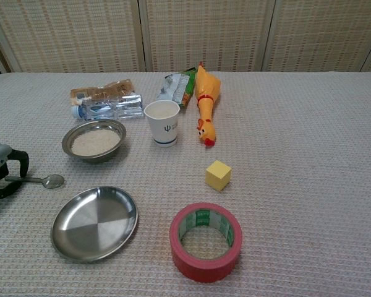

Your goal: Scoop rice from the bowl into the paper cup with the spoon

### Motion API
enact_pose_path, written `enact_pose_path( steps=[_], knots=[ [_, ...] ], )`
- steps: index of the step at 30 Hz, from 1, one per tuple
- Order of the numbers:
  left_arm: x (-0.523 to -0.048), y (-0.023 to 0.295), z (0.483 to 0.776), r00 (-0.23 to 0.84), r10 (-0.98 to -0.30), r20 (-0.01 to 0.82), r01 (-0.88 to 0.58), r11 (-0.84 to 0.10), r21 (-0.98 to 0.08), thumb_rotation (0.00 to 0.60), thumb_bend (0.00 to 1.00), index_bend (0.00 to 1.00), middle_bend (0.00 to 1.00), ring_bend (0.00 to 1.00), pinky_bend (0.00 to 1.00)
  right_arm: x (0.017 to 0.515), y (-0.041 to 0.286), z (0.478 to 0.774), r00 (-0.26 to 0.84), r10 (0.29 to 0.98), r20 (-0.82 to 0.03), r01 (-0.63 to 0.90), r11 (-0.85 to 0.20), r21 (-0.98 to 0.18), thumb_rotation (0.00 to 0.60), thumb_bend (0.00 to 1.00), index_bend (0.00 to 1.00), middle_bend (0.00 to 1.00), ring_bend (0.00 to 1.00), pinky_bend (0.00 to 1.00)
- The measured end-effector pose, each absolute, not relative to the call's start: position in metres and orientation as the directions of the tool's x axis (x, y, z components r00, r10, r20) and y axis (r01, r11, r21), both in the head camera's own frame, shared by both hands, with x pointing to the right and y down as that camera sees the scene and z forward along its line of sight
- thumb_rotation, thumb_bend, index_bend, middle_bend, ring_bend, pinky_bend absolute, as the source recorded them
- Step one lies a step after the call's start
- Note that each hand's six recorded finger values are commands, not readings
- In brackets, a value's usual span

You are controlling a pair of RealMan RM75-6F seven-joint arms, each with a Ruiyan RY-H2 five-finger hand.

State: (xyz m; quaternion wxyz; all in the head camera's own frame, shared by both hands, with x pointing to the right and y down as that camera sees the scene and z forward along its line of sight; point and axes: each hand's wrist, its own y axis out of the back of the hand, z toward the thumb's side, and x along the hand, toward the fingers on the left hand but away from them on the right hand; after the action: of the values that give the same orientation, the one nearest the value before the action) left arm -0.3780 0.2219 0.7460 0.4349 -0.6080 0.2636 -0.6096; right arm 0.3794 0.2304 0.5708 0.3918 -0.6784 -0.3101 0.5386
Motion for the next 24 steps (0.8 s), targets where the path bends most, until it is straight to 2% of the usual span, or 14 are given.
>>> enact_pose_path(
  steps=[9, 14, 24],
  knots=[
    [-0.380, 0.219, 0.734, 0.126, -0.860, 0.494, 0.199, -0.466, -0.862, 0.600, 0.40, 0.56, 1.00, 1.00, 1.00, 0.379, 0.231, 0.572, 0.230, 0.839, -0.493, -0.002, -0.507, -0.862, 0.600, 0.10, 0.00, 0.00, 0.00, 0.00],
    [-0.384, 0.205, 0.716, 0.108, -0.885, 0.453, 0.199, -0.427, -0.882, 0.600, 0.38, 0.56, 1.00, 1.00, 1.00, 0.378, 0.232, 0.571, 0.235, 0.839, -0.491, -0.002, -0.505, -0.863, 0.600, 0.10, 0.00, 0.00, 0.00, 0.00],
    [-0.378, 0.172, 0.687, 0.080, -0.924, 0.373, 0.328, -0.329, -0.886, 0.600, 0.38, 0.55, 1.00, 1.00, 1.00, 0.375, 0.234, 0.564, 0.251, 0.841, -0.479, 0.004, -0.496, -0.868, 0.600, 0.10, 0.00, 0.00, 0.00, 0.00]
  ],
)
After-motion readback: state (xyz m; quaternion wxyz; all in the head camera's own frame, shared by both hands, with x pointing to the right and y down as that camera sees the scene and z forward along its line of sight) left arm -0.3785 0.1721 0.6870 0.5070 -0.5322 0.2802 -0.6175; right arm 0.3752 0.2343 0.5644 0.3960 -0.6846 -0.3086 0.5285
